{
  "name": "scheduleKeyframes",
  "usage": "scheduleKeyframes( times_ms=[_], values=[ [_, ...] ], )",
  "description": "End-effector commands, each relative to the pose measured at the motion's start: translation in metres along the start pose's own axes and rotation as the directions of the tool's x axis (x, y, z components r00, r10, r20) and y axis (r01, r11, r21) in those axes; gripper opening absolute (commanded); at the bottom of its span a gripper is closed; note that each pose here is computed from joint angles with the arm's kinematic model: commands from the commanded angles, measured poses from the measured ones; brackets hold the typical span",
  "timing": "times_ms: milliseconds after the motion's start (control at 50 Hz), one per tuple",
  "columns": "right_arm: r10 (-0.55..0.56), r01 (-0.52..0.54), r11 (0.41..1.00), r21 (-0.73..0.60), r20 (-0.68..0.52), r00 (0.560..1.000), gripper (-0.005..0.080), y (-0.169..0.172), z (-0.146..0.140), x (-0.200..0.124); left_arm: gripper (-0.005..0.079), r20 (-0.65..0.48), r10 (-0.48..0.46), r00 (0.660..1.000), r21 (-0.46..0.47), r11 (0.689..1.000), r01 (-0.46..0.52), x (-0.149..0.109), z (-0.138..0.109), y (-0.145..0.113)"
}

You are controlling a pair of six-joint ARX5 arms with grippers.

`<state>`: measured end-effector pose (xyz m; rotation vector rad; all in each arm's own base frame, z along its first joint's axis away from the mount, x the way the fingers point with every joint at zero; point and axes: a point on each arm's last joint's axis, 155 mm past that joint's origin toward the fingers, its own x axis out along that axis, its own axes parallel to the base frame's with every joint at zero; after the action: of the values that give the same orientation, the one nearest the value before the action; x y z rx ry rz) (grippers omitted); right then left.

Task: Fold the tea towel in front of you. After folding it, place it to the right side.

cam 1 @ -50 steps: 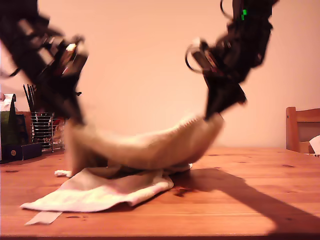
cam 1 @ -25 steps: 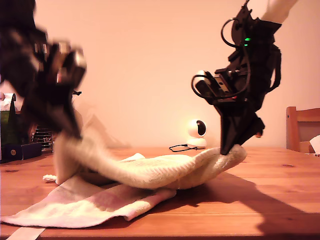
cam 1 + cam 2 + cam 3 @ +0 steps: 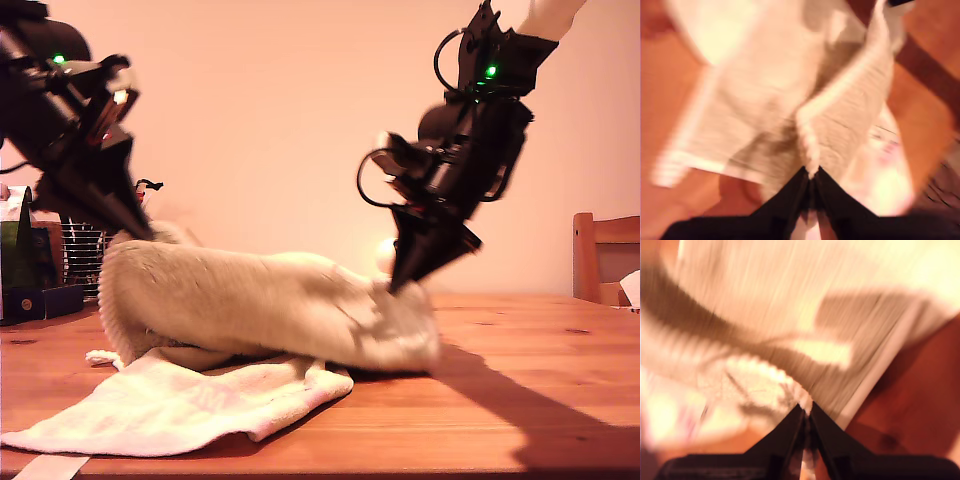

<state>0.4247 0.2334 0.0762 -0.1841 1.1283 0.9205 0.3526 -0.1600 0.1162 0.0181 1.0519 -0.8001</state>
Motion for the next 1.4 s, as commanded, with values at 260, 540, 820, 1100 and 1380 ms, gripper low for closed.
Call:
scheduleKeyframes(
  times_ms=[260,540,820,1100,1380],
  values=[
    [-0.104,0.110,0.994,-0.015,0.204,0.973,-0.0013,-0.017,0.057,-0.011,-0.0021,-0.023,0.030,0.999,-0.066,0.997,-0.032,0.028,-0.008,0.035],
    [-0.143,0.153,0.988,-0.015,0.283,0.949,-0.0013,-0.030,0.079,-0.001,-0.0021,-0.018,0.096,0.995,-0.076,0.992,-0.097,0.043,-0.005,0.058],
    [-0.166,0.181,0.983,-0.023,0.297,0.940,-0.0013,-0.037,0.084,0.023,-0.0021,-0.029,0.161,0.987,-0.077,0.984,-0.162,0.042,-0.008,0.072],
    [-0.216,0.236,0.971,-0.025,0.319,0.923,0.0074,-0.047,0.091,0.028,0.0076,-0.045,0.195,0.980,-0.081,0.977,-0.198,0.040,-0.011,0.079],
    [-0.217,0.236,0.972,-0.018,0.329,0.919,0.0202,-0.047,0.095,0.025,0.0276,-0.072,0.319,0.945,-0.076,0.943,-0.324,0.032,-0.016,0.105]
  ],
)
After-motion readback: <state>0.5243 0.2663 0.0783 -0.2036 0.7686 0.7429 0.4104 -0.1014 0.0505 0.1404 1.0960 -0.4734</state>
